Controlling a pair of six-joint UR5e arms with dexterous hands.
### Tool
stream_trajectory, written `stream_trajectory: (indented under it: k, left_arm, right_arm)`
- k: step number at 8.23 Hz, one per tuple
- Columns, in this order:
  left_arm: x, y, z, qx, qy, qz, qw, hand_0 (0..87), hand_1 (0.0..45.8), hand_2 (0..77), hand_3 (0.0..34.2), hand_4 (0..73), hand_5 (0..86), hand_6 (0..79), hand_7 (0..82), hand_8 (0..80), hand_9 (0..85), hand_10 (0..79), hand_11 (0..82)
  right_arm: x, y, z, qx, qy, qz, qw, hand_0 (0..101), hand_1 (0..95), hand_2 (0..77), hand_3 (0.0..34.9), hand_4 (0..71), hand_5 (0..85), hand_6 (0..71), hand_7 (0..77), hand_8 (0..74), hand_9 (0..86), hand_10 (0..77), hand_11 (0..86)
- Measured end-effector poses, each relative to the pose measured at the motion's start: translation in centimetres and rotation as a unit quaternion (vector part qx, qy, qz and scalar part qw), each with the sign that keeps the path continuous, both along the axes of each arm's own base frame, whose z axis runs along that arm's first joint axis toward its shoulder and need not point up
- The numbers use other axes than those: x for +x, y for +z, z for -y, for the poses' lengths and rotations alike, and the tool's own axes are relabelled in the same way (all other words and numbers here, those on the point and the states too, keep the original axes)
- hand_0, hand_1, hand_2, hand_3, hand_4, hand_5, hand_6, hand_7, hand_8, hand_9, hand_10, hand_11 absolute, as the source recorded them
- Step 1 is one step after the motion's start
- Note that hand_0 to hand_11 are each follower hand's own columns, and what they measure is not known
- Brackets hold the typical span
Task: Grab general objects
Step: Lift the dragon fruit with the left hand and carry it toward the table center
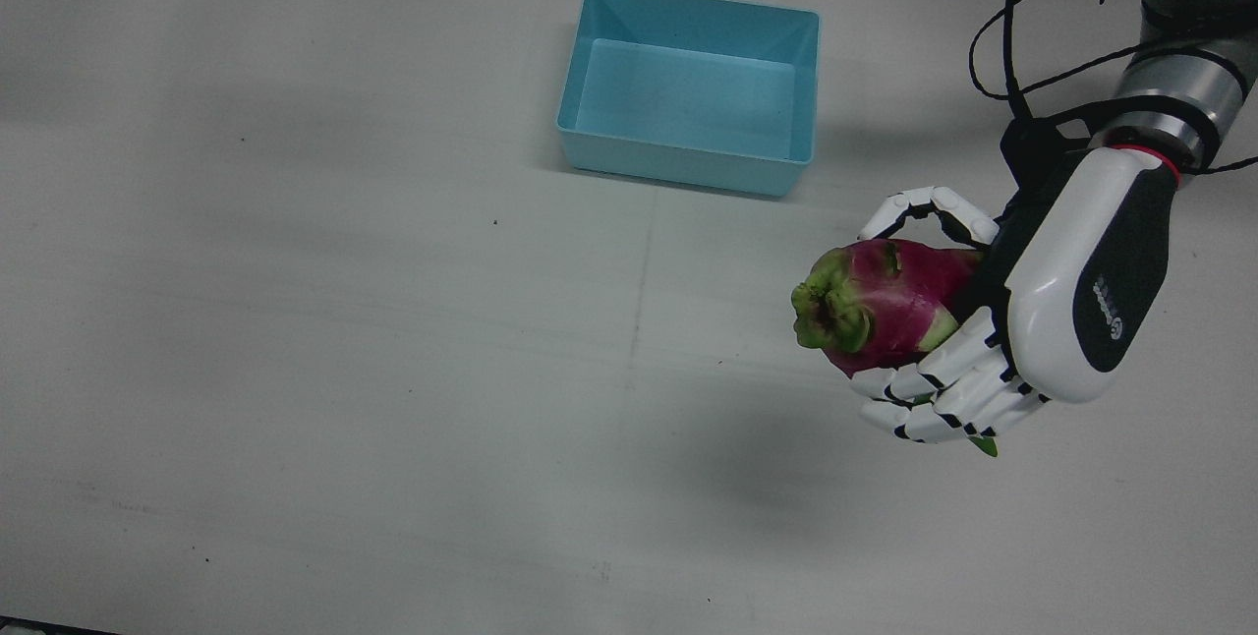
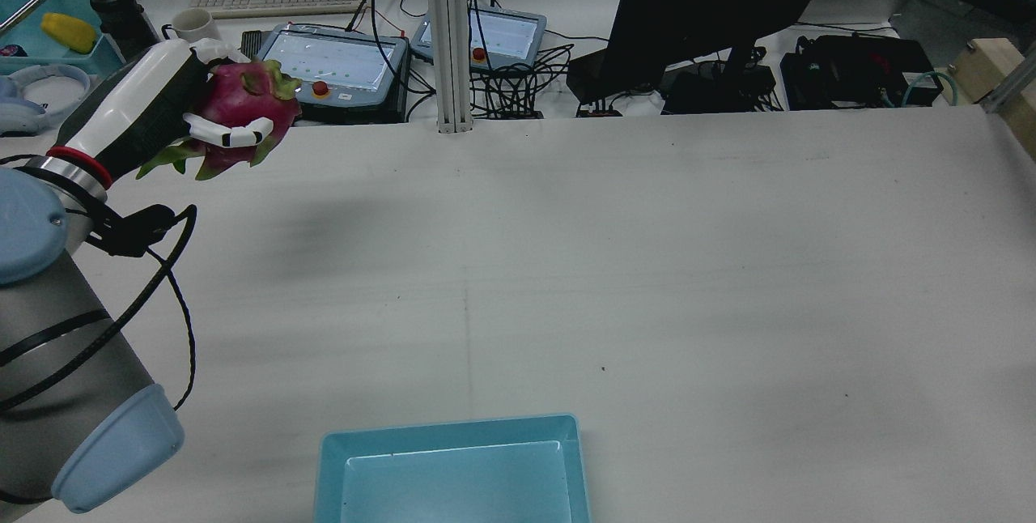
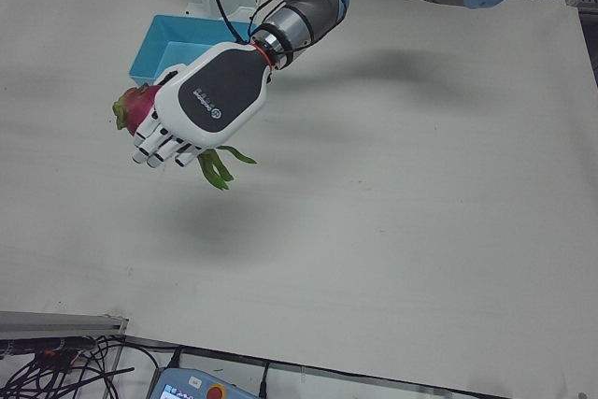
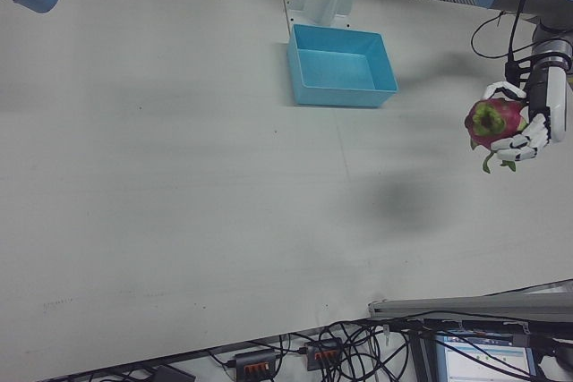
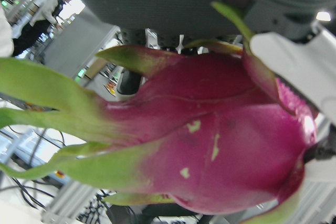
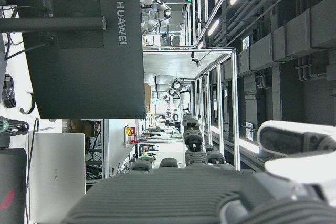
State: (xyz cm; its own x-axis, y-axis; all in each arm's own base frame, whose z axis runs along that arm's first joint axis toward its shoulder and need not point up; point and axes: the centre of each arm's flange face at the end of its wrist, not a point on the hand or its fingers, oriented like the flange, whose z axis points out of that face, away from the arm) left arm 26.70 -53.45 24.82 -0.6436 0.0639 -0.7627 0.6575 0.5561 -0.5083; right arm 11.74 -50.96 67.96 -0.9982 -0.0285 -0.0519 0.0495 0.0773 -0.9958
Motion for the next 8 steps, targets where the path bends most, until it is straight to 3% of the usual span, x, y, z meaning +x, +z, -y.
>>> stream_trajectory:
  k: [2,3,4,5,6,7,8]
  left_arm:
    - [1.9,-1.6,-1.4,0.07,0.087,0.016,0.9936,47.6,0.0,53.5,0.0,30.5,32.2,24.5,42.5,28.4,42.0,31.6,66.5]
    - [2.9,-2.3,-2.5,0.096,0.128,0.024,0.9868,47.6,0.0,53.5,0.0,30.5,32.2,26.7,43.6,29.5,43.1,31.6,67.1]
    - [3.8,-3.0,-3.6,0.117,0.164,0.032,0.979,50.0,0.0,52.9,0.0,32.7,31.6,34.4,49.6,32.7,46.9,31.6,68.7]
    - [4.4,-4.0,-5.1,0.133,0.193,0.035,0.9716,54.4,0.0,51.8,0.0,36.5,31.6,38.2,52.9,36.5,50.7,32.2,74.2]
    - [5.1,-5.1,-7.2,0.143,0.217,0.033,0.9651,54.4,0.0,50.7,0.0,37.6,31.6,39.3,53.5,36.5,50.7,33.3,74.2]
    - [5.7,-5.9,-9.4,0.147,0.237,0.031,0.9599,56.0,0.0,8.7,0.0,39.8,32.7,42.0,55.1,38.7,52.4,34.9,67.1]
    - [6.9,-6.5,-11.6,0.148,0.258,0.029,0.9544,56.1,0.0,10.4,0.0,39.8,32.7,42.0,55.1,33.8,46.9,35.5,61.1]
  right_arm:
    - [0.0,0.0,0.0,0.0,0.0,0.0,1.0,0,6.5,74.7,0.0,0.0,0.0,0.0,0.0,0.0,0.5,0.0,0.5]
    - [0.0,0.0,0.0,0.0,0.0,0.0,1.0,0,6.5,74.7,0.0,0.0,0.0,0.0,0.0,0.0,0.5,0.0,0.5]
    - [0.0,0.0,0.0,0.0,0.0,0.0,1.0,0,6.5,74.7,0.0,0.0,0.0,0.0,0.0,0.0,0.5,0.0,0.5]
    - [0.0,0.0,0.0,0.0,0.0,0.0,1.0,0,6.5,74.7,0.0,0.0,0.0,0.0,0.0,0.0,0.5,0.0,0.5]
    - [0.0,0.0,0.0,0.0,0.0,0.0,1.0,0,6.5,74.7,0.0,0.0,0.0,0.0,0.0,0.0,0.5,0.0,0.5]
    - [0.0,0.0,0.0,0.0,0.0,0.0,1.0,0,6.5,74.7,0.0,0.0,0.0,0.0,0.0,0.0,0.5,0.0,0.5]
    - [0.0,0.0,0.0,0.0,0.0,0.0,1.0,0,6.5,74.7,0.0,0.0,0.0,0.0,0.0,0.0,0.5,0.0,0.5]
